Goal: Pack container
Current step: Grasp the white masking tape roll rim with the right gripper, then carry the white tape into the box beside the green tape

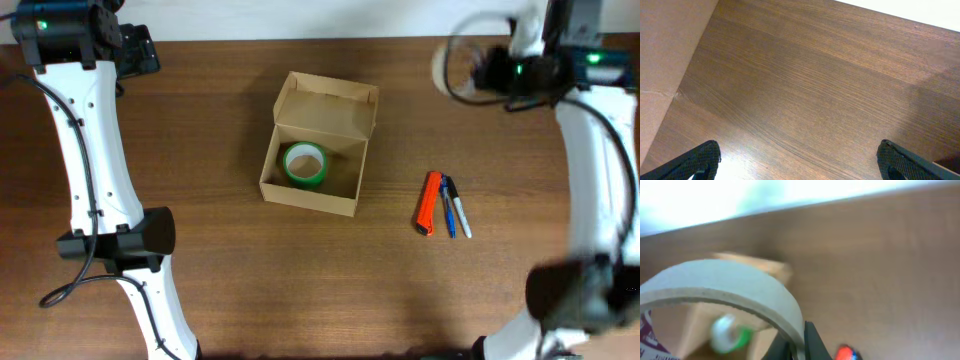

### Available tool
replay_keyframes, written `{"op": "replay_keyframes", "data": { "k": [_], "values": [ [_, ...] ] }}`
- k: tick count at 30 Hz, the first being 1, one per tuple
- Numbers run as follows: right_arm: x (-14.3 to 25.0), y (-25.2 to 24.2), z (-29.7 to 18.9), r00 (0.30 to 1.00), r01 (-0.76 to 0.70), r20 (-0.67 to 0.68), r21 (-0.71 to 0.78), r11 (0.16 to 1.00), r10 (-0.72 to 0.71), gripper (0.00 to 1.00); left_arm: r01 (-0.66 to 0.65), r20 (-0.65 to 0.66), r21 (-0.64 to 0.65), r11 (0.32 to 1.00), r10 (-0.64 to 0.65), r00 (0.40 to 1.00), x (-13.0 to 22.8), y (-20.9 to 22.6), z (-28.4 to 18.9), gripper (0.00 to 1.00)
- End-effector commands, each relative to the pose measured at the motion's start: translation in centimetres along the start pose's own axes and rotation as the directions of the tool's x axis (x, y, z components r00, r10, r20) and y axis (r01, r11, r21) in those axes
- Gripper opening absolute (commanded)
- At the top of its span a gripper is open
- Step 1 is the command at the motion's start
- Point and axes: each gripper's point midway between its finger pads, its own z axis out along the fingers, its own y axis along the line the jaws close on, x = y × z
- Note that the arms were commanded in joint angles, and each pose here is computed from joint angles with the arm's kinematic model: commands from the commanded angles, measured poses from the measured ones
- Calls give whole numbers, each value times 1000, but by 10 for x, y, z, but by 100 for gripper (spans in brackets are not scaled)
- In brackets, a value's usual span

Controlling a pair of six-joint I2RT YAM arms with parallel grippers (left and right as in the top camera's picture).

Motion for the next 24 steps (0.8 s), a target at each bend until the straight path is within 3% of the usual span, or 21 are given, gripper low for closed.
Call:
{"op": "replay_keyframes", "data": {
  "k": [1, 6, 10, 14, 24],
  "values": [
    [-3, 81, -57, 935, 348, 80, -32, 937, -345, 4, -4, 5, -15, 1000, 4, 1000, 0, 6, -4, 100],
    [39, 143, -52, 869, 494, -6, -34, 869, -495, 4, -5, 5, -15, 1000, 5, 1000, 0, 6, -4, 100],
    [71, 176, -29, 799, 599, -67, 11, 801, -597, 4, -5, 5, -16, 1000, 5, 1000, 0, 6, -4, 100],
    [116, 203, 8, 750, 652, -113, -43, 757, -652, 5, -4, 5, -15, 1000, 4, 1000, 0, 6, -4, 100],
    [184, 162, 134, 792, 566, -308, 47, 823, -527, 5, -4, 5, -15, 1000, 4, 1000, 0, 6, -4, 100]
  ]
}}
